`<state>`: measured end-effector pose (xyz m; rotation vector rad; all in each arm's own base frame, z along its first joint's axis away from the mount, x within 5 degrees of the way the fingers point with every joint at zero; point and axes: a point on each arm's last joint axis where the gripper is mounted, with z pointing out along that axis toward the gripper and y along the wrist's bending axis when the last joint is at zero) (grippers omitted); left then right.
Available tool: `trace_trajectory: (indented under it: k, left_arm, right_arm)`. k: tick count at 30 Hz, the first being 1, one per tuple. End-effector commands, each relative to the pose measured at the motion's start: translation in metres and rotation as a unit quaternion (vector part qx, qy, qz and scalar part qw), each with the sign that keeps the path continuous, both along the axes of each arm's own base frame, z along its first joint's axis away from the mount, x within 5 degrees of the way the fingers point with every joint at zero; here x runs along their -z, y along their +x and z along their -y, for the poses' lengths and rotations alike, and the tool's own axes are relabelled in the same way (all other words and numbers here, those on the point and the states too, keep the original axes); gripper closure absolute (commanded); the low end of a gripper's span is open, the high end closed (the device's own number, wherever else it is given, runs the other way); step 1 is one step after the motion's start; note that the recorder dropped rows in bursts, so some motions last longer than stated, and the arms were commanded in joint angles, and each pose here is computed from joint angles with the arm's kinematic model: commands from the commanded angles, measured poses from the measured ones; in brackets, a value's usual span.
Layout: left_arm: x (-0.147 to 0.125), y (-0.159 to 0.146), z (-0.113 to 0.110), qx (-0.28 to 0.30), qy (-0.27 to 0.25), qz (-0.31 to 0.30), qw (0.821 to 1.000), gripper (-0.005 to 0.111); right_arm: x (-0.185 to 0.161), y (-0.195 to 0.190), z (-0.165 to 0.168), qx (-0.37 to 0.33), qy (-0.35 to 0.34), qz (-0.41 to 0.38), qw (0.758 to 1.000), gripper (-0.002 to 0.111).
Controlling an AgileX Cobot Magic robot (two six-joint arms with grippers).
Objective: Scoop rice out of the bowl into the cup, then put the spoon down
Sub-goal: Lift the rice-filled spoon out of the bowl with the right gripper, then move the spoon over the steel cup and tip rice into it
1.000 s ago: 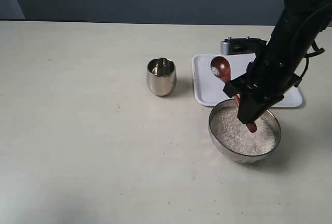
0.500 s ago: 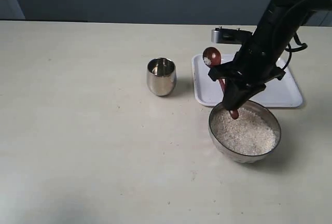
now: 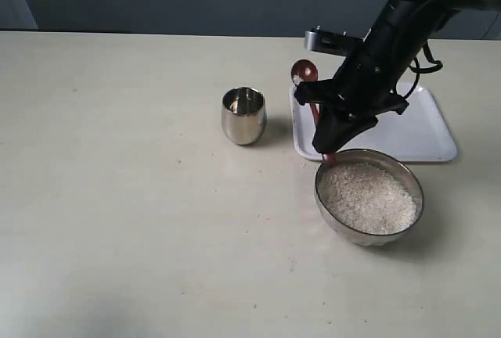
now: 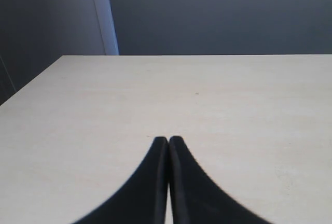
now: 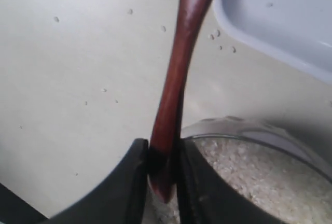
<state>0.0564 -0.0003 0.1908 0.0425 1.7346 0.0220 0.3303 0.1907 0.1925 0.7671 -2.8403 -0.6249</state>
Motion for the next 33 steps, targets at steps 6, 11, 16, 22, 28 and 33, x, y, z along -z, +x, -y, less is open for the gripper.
trace_trajectory:
  k: [6, 11, 16, 22, 28, 33]
  left_arm:
    - [0.000, 0.000, 0.000, 0.003, 0.000, 0.002, 1.000, 0.106]
    - [-0.001, 0.000, 0.000, 0.003, -0.001, 0.003, 1.000, 0.106]
    - [-0.001, 0.000, 0.000, 0.003, -0.001, 0.003, 1.000, 0.106]
    - [-0.001, 0.000, 0.000, 0.003, -0.001, 0.003, 1.000, 0.106]
    - [-0.001, 0.000, 0.000, 0.003, -0.001, 0.003, 1.000, 0.106]
    - [-0.001, 0.000, 0.000, 0.003, -0.001, 0.003, 1.000, 0.106]
  right_arm:
    - [0.009, -0.009, -0.024, -0.023, 0.004, -0.013, 1.000, 0.109]
    - [0.011, -0.011, -0.029, -0.026, 0.008, -0.018, 0.999, 0.109]
    - [0.003, -0.004, -0.034, -0.023, 0.020, -0.003, 1.000, 0.109]
    - [-0.004, 0.012, -0.043, -0.007, 0.029, 0.015, 0.999, 0.109]
    - [-0.001, 0.013, -0.044, -0.005, 0.026, 0.013, 1.000, 0.109]
    - [-0.001, 0.006, -0.053, -0.020, 0.024, 0.013, 0.999, 0.109]
